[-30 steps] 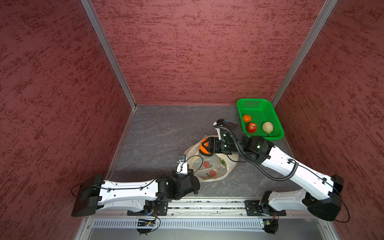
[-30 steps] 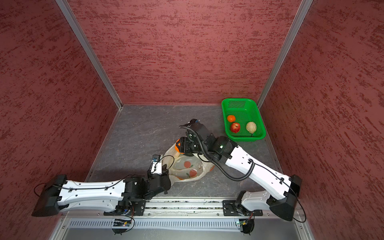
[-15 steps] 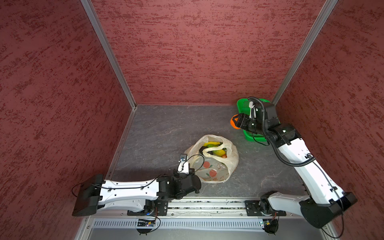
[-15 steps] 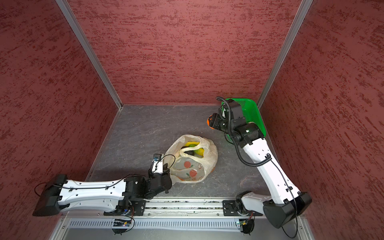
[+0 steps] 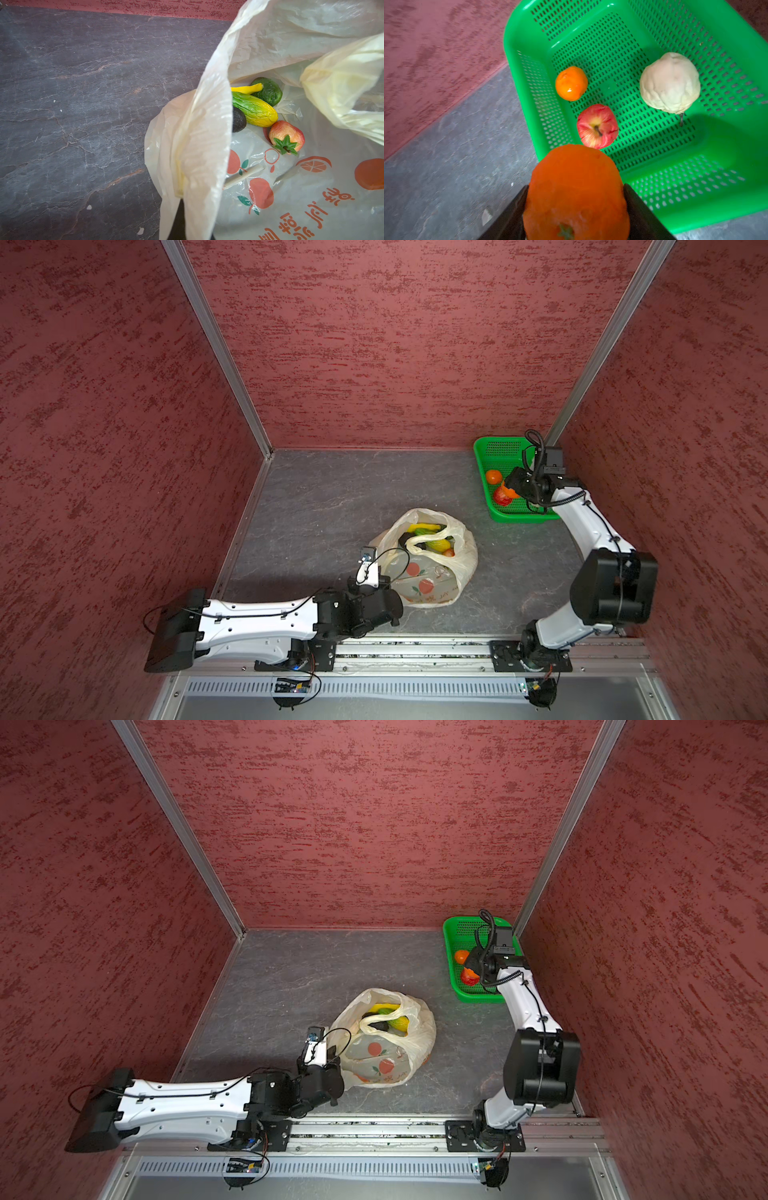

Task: Untie the knot of the plastic bag and take out the fruit
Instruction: 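Carry the orange with the right gripper and release it into the green basket, then reach the right gripper back into the bag toward the remaining fruit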

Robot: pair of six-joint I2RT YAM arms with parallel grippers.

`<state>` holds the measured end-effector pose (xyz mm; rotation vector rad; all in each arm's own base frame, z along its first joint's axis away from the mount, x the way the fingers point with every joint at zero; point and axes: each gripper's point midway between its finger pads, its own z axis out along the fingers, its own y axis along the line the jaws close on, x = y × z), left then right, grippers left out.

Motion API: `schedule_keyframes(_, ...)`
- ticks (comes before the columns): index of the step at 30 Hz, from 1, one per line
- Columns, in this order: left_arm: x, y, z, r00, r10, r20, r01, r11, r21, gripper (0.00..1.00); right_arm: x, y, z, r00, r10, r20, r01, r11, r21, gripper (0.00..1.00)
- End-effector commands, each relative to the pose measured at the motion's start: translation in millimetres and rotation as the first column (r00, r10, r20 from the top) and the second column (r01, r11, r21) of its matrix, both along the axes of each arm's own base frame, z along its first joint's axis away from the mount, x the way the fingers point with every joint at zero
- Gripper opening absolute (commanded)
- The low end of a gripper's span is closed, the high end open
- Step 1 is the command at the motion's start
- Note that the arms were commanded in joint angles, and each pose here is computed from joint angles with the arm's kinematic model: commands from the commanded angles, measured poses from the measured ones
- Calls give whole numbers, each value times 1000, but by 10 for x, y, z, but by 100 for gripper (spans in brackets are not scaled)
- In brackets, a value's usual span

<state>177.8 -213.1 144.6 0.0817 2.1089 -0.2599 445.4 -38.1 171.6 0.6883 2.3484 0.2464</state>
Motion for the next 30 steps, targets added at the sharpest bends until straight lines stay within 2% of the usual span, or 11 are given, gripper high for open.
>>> schedule_keyframes(1,23,-18,103,1000,2,14,-2,1000,-9,0,192,-292,-69,999,-38,30,39,997,-61,50)
schedule_keyframes(4,20,-14,91,1000,-1,11,1,1000,-6,0,246,-462,-203,998,-68,5,69,995,-70,53)
schedule_keyframes(8,18,-9,93,1000,1,4,-1,1000,-12,0,266,-549,-374,995,-81,-55,76,993,-85,79)
schedule_keyframes(12,12,6,122,1000,0,-1,0,1000,-8,0,236,-543,-403,994,-87,-73,81,994,-76,93)
schedule_keyframes(17,17,-5,132,1000,-1,6,1,1000,-14,0,164,-481,-230,996,-69,-59,65,996,-62,95)
schedule_keyframes(22,21,-43,150,1000,-4,21,5,1000,-30,0,-11,-145,146,999,34,-21,-35,999,-28,96)
schedule_keyframes(30,22,-170,250,998,-46,50,48,998,-49,0,-770,601,719,971,238,28,-239,970,35,98)
